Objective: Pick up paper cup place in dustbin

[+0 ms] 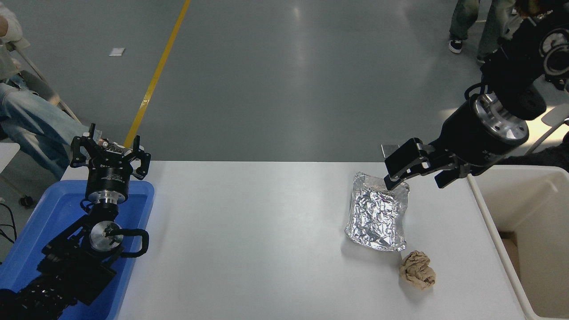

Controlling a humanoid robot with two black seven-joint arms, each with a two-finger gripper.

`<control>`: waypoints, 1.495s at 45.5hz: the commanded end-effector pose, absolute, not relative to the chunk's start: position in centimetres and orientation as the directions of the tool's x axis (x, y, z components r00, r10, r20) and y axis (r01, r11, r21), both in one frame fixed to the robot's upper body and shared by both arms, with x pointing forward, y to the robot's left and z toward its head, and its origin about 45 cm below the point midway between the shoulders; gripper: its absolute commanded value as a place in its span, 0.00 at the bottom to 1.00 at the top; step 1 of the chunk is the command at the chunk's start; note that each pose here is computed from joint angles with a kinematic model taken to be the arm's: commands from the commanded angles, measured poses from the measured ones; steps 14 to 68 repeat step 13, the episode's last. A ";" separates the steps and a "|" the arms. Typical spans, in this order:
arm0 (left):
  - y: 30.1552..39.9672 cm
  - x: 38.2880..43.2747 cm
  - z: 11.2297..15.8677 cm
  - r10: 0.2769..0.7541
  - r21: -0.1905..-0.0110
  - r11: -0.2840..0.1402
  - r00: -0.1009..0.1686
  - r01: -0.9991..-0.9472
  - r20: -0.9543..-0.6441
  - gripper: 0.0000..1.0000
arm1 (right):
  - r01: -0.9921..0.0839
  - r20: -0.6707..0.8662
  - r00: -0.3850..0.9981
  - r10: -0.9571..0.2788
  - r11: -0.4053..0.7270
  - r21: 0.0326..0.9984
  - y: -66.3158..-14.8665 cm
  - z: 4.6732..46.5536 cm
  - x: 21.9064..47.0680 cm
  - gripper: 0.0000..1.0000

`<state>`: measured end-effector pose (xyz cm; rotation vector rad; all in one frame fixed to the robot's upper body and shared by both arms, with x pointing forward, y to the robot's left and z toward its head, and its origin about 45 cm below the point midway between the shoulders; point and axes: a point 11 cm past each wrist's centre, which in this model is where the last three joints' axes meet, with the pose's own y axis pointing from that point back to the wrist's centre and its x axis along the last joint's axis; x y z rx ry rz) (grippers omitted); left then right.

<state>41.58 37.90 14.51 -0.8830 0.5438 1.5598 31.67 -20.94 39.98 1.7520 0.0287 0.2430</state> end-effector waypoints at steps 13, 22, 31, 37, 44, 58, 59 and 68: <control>37.90 41.57 14.50 0.617 -0.136 -0.188 -0.009 -0.973 -0.787 0.99 | -0.089 0.120 0.983 0.140 -0.211 0.973 -20.9 39.5 31.4 1.00; 37.90 41.57 14.50 0.617 -0.136 -0.188 -0.009 -0.973 -0.787 0.99 | -0.089 0.120 0.983 0.140 -0.211 0.973 -20.9 39.5 31.4 1.00; 37.90 41.57 14.50 0.617 -0.136 -0.188 -0.009 -0.973 -0.787 0.99 | -0.089 0.120 0.983 0.140 -0.211 0.973 -20.9 39.5 31.4 1.00; 37.90 41.57 14.50 0.617 -0.136 -0.188 -0.009 -0.973 -0.787 0.99 | -0.089 0.120 0.983 0.140 -0.211 0.973 -20.9 39.5 31.4 1.00; 37.90 41.57 14.50 0.617 -0.136 -0.188 -0.009 -0.973 -0.787 0.99 | -0.089 0.120 0.983 0.140 -0.211 0.973 -20.9 39.5 31.4 1.00; 37.90 41.57 14.50 0.617 -0.136 -0.188 -0.009 -0.973 -0.787 0.99 | -0.089 0.120 0.983 0.140 -0.211 0.973 -20.9 39.5 31.4 1.00; 37.90 41.57 14.50 0.617 -0.136 -0.188 -0.009 -0.973 -0.787 0.99 | -0.089 0.120 0.983 0.140 -0.211 0.973 -20.9 39.5 31.4 1.00; 37.90 41.57 14.50 0.617 -0.136 -0.188 -0.009 -0.973 -0.787 0.99 | -0.089 0.120 0.983 0.140 -0.211 0.973 -20.9 39.5 31.4 1.00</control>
